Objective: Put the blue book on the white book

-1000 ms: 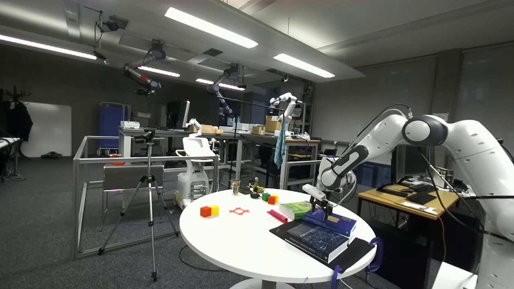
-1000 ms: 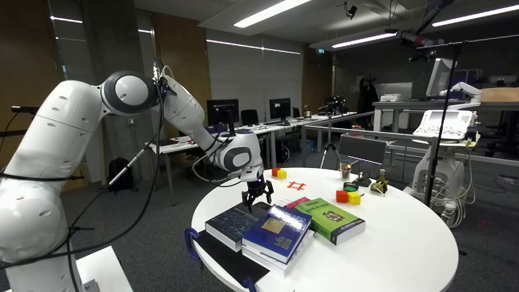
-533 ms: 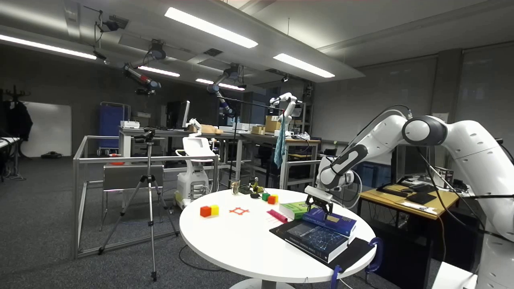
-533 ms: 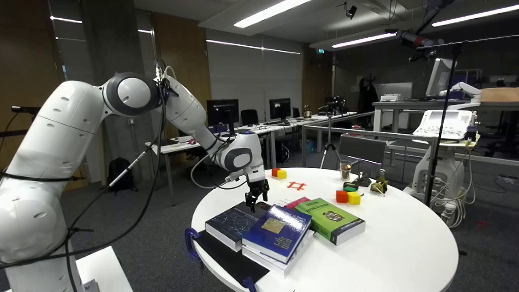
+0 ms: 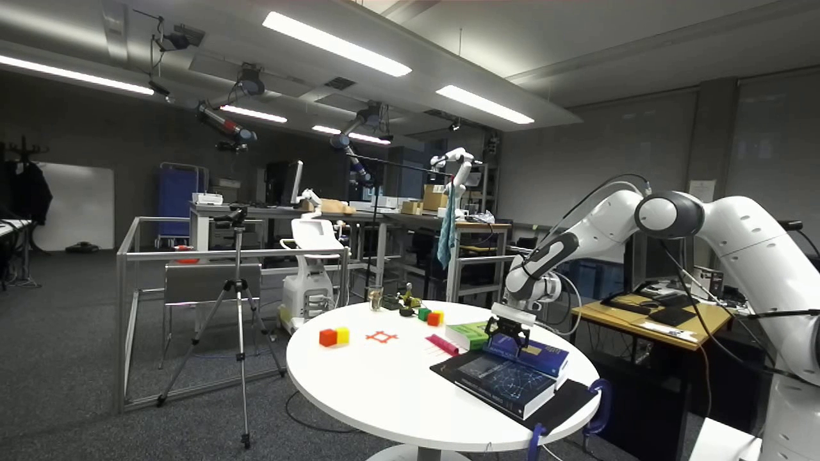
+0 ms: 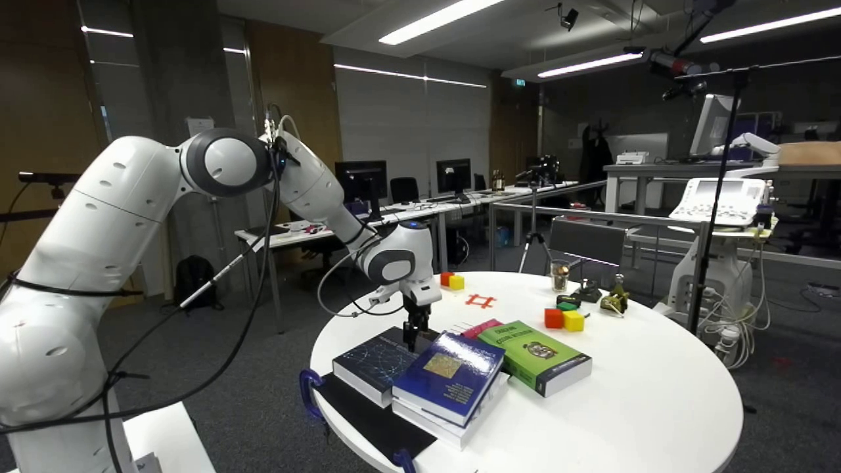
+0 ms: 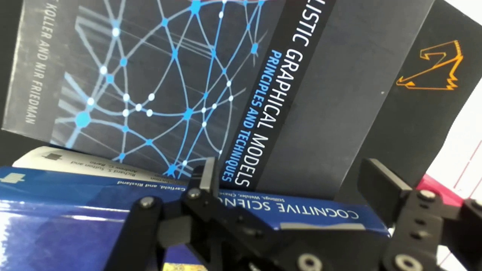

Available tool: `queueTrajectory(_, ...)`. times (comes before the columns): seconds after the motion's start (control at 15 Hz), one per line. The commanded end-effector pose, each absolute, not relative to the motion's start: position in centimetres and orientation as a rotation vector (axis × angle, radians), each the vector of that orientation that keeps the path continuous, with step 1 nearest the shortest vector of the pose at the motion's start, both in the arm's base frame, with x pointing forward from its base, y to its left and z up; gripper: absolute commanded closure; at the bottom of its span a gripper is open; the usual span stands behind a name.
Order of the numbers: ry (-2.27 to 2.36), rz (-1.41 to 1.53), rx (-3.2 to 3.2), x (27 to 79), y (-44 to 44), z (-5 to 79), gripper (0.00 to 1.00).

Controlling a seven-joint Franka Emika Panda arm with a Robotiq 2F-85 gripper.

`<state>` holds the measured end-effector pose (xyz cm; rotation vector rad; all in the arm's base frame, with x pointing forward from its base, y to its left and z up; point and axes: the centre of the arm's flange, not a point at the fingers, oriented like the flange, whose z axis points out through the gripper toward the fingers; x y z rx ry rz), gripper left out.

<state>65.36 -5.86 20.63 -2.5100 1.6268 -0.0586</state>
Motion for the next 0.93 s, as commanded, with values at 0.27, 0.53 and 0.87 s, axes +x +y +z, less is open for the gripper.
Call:
queueTrajectory(0.27, 1.582, 0.111, -2.473, 67.4, -6.7, 20.0, 0.0)
queueTrajectory(0.53, 1.675, 0.164, -2.369, 68.1, -6.9, 19.9, 0.0)
queueTrajectory(0.87, 1.794, 0.218, -2.235, 69.1, -7.8, 19.8, 0.0)
